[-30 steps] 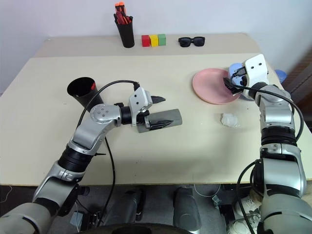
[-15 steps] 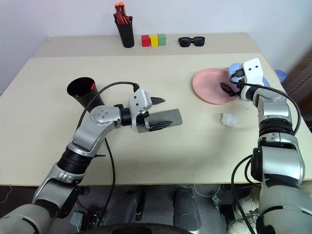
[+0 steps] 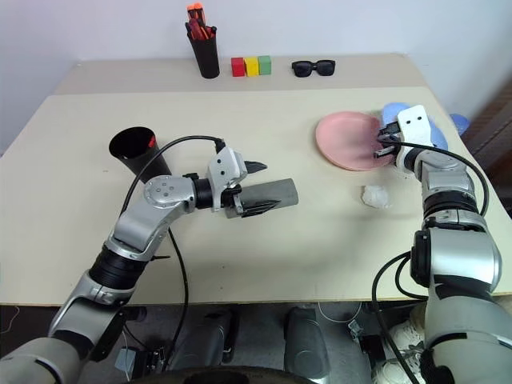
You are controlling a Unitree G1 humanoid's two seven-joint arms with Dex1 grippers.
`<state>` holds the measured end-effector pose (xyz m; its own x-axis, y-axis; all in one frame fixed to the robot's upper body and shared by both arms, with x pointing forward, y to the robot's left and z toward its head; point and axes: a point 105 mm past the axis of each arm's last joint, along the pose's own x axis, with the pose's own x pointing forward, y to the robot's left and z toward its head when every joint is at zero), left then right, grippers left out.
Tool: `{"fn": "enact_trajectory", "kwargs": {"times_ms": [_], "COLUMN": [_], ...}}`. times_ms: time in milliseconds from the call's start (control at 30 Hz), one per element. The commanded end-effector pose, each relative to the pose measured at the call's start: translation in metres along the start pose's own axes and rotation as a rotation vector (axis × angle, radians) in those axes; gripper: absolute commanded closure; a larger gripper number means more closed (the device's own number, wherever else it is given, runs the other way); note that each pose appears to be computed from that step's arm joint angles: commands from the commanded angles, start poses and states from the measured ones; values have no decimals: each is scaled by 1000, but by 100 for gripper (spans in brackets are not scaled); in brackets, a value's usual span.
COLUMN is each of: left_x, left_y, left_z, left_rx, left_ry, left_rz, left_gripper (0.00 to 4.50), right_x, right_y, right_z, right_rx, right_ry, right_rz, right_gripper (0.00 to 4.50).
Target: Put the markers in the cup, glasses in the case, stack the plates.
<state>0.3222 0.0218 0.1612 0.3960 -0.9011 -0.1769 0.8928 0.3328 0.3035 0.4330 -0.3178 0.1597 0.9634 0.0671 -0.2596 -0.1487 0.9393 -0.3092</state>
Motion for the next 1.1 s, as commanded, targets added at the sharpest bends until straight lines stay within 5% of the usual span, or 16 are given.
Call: {"fn": "enact_trajectory", "kwargs": {"times_ms": [33,200,400,567,800,900,1033,1100], "left_x": [-4,-3,0,3,2,1,-1,-1], "left_y": [2,1,-1,-1,0,0,0,0], "left_z": [11,10,8,10,10,9,8,7], "left_rx": [24,24,23,23,26,26,21,17], "left_ry": [-35,-34,-35,-42,-43,-42,-38,-36], "left_rz": [18,16,7,1,5,7,14,16], "left_gripper": [0,0,0,0,0,0,0,0], "right_x": [-2,-5,-3,-4,-5,-5,-5,-6], "right_y": [-8,-13,30,70,87,87,85,82], "right_z": [23,42,76,65,33,27,36,41], "right_rx": [-43,-116,-193,-261,-292,-311,-297,-278], "right_ry": [-64,-129,-274,-261,-148,-120,-158,-179], "right_rz": [-26,-47,163,332,430,437,402,382], "right_gripper": [439,439,439,439,439,344,159,159]}}
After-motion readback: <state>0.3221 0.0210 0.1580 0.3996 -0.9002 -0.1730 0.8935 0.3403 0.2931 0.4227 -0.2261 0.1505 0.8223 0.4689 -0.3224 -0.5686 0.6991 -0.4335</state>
